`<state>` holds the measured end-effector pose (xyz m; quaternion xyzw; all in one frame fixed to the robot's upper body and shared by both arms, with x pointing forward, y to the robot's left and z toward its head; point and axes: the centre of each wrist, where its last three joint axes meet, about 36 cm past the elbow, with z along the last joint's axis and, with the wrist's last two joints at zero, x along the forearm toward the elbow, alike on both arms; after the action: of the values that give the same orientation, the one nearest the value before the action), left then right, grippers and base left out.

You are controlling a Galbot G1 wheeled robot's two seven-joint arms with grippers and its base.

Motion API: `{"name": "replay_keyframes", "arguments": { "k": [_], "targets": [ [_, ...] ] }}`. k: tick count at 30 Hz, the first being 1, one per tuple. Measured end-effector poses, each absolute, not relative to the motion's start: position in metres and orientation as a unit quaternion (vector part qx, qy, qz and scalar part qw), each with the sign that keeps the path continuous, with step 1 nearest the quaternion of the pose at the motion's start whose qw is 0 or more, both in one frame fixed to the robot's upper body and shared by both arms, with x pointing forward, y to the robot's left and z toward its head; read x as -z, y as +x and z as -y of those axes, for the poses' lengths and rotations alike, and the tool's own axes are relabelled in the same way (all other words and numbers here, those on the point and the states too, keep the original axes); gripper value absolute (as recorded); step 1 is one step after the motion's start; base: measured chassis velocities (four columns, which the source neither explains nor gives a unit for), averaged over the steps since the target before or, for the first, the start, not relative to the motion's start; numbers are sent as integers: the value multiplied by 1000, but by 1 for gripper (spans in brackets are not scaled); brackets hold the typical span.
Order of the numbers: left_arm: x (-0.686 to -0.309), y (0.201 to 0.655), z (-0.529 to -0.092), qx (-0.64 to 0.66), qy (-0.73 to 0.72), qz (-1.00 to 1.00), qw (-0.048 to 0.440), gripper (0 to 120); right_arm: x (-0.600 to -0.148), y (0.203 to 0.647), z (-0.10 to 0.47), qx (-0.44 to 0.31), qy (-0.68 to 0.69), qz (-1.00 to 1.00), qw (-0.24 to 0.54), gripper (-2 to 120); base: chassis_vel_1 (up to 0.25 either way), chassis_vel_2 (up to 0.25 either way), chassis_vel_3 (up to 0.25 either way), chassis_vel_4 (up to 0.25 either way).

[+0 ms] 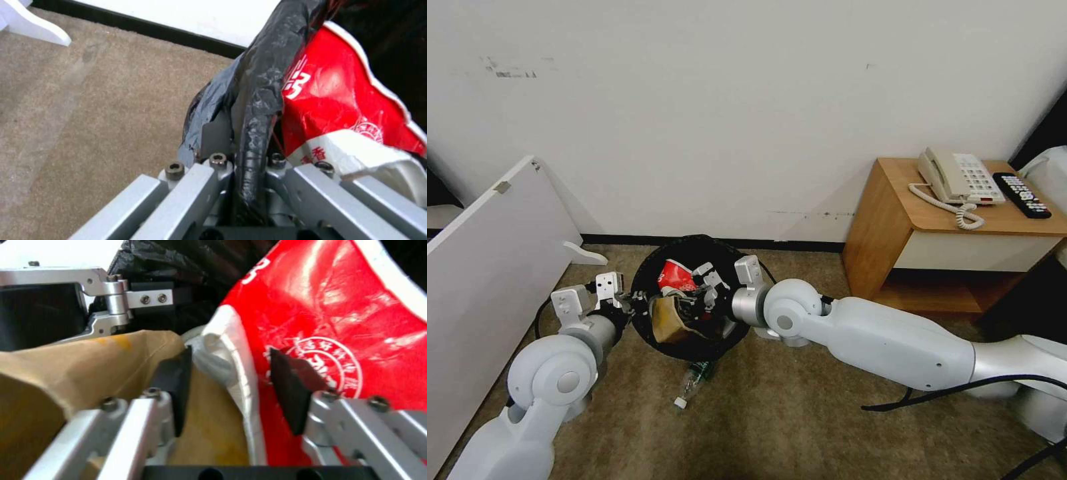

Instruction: Pick up the trash bin and place the garbage on the floor into it.

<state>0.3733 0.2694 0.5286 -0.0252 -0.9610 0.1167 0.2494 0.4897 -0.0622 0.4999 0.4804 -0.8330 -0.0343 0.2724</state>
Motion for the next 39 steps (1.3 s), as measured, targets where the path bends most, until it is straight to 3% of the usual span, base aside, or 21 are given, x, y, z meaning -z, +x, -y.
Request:
{"name": "replay_keyframes", "arguments": {
  "k": [5,10,11,14,39],
  "targets": [
    [-529,372,-269,-115,-24,961,250,0,-505,487,65,35,479,835,270,74,0,0,0,0],
    [-529,372,-269,-116,-23,961,251,0,-508,486,66,35,479,835,268,87,0,0,0,0],
    [-529,372,-269,-116,-24,961,251,0,-510,485,67,36,479,836,267,95,0,0,0,0],
    [-529,372,-269,-116,-24,961,251,0,-513,485,67,38,479,836,264,99,0,0,0,0],
    [-523,378,-272,-117,-16,959,259,0,-518,484,66,44,479,838,256,100,0,0,0,0]
  ]
}}
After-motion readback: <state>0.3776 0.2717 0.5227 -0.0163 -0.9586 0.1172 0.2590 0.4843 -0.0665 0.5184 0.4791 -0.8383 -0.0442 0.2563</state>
